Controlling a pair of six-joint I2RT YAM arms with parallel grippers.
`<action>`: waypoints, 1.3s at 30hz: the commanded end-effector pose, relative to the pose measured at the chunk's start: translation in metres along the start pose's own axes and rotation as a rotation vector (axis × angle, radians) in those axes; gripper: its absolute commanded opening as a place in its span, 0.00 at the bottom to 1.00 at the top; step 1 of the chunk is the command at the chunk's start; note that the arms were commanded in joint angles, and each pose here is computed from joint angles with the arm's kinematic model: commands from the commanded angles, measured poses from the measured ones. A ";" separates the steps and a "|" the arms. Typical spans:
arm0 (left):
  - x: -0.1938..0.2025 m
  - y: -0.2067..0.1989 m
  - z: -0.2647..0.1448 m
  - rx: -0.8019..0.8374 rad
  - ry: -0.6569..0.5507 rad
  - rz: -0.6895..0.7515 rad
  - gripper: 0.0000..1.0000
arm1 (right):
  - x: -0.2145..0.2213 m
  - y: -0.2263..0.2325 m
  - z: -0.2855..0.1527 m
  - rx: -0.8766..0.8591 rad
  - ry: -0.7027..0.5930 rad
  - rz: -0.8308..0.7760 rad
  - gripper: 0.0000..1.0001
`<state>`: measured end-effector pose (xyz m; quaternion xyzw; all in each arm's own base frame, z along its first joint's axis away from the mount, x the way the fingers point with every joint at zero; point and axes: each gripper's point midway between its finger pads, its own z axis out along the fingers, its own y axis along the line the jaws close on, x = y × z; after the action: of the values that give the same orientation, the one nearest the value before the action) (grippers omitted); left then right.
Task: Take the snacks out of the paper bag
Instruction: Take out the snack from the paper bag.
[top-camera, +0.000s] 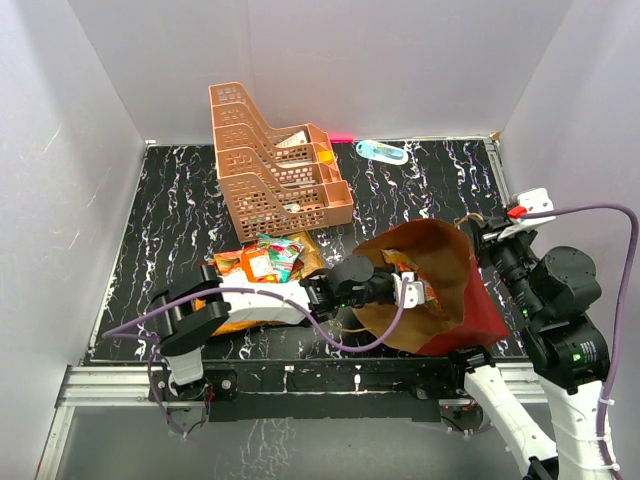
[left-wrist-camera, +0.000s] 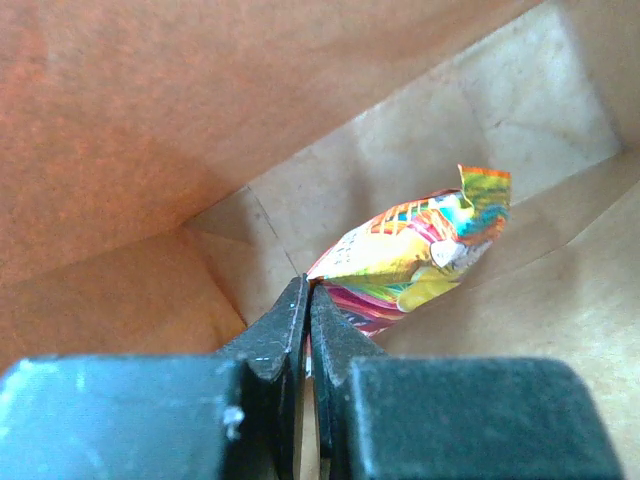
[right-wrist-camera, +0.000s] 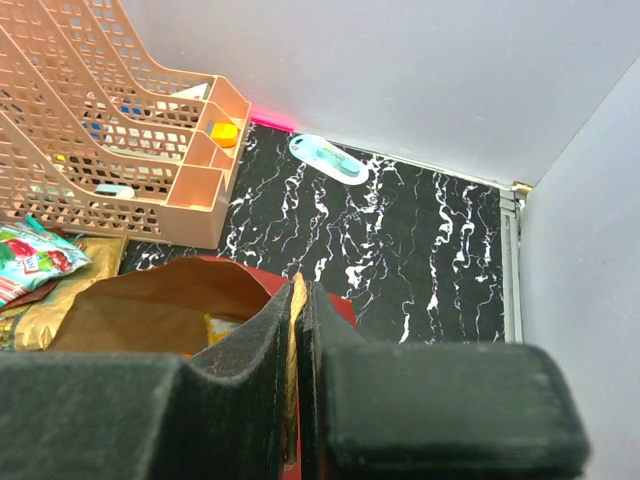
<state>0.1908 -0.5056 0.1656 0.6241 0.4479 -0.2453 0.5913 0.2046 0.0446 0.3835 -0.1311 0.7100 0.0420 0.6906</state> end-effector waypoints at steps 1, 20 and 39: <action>-0.044 0.015 -0.027 -0.059 -0.039 -0.137 0.00 | -0.020 -0.010 -0.004 0.050 -0.087 -0.030 0.08; -0.075 0.065 -0.088 -0.285 0.242 -0.563 0.00 | -0.017 -0.009 -0.001 0.052 -0.106 -0.021 0.08; -0.101 0.048 -0.086 -0.173 0.350 -0.789 0.00 | -0.018 -0.005 0.002 0.029 -0.115 -0.001 0.08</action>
<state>0.1730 -0.4363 0.2541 0.3985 0.7739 -0.2588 0.4187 0.2059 0.0397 0.3787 -0.1230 0.7036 0.0302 0.6992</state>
